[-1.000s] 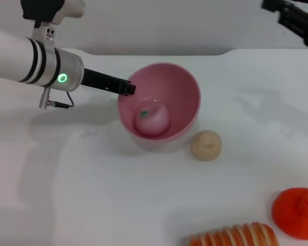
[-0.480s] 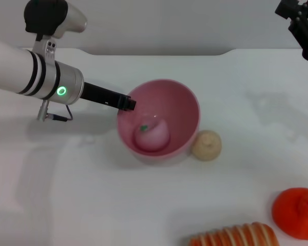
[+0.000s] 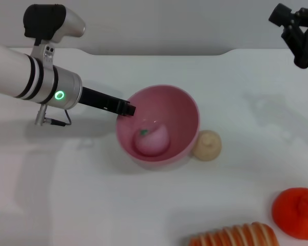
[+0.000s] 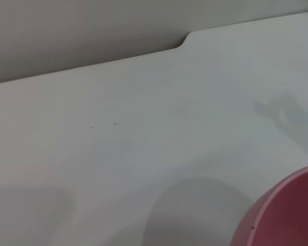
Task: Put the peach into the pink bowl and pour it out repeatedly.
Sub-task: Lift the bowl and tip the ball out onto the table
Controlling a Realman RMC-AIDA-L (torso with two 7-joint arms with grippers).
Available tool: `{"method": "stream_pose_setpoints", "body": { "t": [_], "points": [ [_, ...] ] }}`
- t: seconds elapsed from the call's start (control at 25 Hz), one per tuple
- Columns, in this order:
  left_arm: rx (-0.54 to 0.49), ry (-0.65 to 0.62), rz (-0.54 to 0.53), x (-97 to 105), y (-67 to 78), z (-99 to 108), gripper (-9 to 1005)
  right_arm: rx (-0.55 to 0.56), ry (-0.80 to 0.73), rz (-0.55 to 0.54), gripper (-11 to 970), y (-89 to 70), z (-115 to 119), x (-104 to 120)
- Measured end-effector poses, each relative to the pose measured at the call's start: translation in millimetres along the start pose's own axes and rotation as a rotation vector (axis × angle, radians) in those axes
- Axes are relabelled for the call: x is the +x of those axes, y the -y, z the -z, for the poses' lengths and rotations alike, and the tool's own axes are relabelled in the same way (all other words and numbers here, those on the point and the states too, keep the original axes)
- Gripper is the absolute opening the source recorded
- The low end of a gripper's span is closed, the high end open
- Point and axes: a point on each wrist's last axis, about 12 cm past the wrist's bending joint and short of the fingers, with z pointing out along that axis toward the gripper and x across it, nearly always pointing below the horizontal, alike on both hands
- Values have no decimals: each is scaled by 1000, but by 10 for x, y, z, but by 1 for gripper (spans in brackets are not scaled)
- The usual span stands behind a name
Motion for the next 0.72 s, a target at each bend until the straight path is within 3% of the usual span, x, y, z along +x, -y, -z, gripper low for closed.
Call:
{"method": "stream_pose_setpoints", "body": {
  "t": [0.72],
  "points": [
    [5,8,9,13,6,-9,45,24,24,2,-2,68,-219,44]
  ]
}}
